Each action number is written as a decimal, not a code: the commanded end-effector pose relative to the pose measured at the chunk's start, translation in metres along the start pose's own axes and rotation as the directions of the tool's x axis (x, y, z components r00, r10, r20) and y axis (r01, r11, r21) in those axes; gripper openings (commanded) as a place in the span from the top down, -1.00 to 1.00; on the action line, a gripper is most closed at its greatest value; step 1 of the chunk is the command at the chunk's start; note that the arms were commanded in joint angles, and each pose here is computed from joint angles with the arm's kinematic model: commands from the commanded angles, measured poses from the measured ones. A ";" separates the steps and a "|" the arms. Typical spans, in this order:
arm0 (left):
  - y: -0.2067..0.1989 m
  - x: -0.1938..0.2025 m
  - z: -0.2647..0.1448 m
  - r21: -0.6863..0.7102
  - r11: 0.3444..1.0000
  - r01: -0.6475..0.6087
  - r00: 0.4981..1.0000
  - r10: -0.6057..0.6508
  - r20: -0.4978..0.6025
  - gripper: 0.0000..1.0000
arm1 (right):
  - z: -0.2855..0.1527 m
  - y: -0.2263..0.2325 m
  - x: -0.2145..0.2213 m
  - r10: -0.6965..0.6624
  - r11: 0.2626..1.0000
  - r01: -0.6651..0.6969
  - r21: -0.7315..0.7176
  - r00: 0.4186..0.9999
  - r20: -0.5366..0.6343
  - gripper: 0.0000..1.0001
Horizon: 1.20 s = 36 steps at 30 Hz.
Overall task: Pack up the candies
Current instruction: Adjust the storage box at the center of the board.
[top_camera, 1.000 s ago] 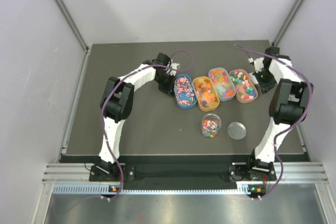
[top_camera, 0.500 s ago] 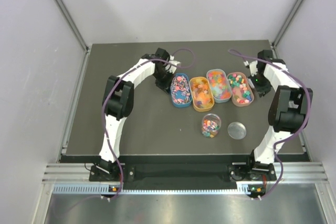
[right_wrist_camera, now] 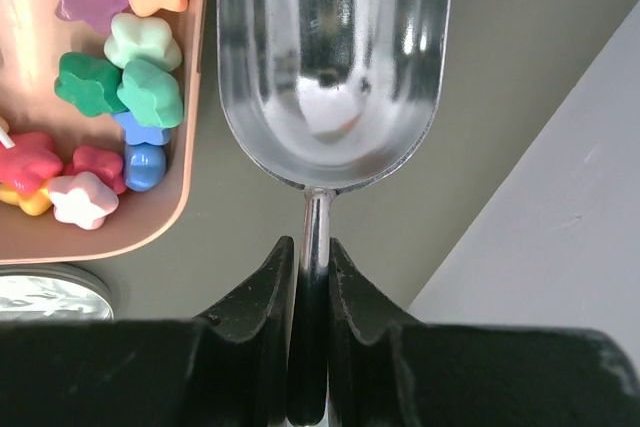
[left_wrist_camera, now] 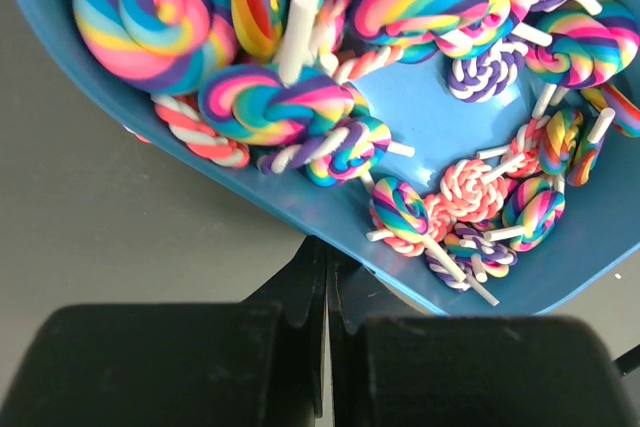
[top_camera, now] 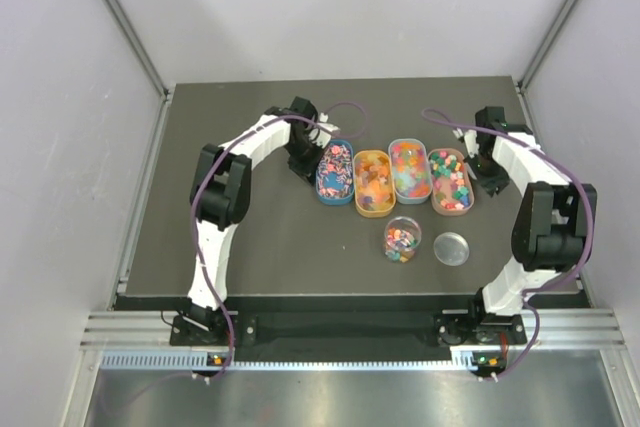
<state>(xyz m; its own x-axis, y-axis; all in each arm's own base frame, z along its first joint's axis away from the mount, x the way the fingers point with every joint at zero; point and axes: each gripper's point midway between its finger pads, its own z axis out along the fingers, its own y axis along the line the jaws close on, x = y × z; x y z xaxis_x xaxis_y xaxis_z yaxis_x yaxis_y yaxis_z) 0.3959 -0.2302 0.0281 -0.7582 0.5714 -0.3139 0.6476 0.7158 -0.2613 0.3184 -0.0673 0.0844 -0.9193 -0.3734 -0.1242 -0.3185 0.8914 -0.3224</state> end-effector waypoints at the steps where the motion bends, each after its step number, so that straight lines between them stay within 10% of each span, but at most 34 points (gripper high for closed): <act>1: -0.046 -0.034 -0.015 0.106 0.990 -0.089 0.987 0.074 0.142 1.00 | -0.018 0.066 -0.013 -0.127 0.955 0.152 -0.253 0.985 0.114 1.00; 12: -0.010 -0.071 -0.095 -0.095 0.991 -0.098 0.973 0.115 0.202 0.99 | -0.036 -0.030 -0.016 -0.012 0.998 0.019 -0.060 0.994 0.107 1.00; 18: -0.031 -0.147 -0.139 -0.110 0.964 -0.242 0.820 0.263 0.508 0.24 | -0.075 -0.056 -0.006 -0.110 0.994 0.110 -0.005 0.990 0.085 1.00; 29: -0.100 -0.237 -0.076 0.136 0.933 -0.334 0.693 0.146 0.706 0.16 | -0.132 -0.061 0.003 -0.314 0.949 0.314 -0.005 0.948 -0.049 1.00; 36: -0.112 -0.242 -0.075 0.190 0.936 -0.295 0.686 0.069 0.724 0.18 | -0.131 -0.050 -0.013 -0.607 0.779 0.620 0.089 0.782 -0.141 1.00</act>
<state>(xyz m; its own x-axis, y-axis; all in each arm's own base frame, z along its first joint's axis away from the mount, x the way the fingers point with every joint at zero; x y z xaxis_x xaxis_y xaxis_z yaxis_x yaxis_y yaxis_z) 0.4918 -0.4138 0.1442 -0.4922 0.2688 -0.8279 0.8211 0.4591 -0.3391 0.3369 -0.0676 0.2177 -0.6762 -0.7355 0.0424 -0.6772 0.5978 -0.4290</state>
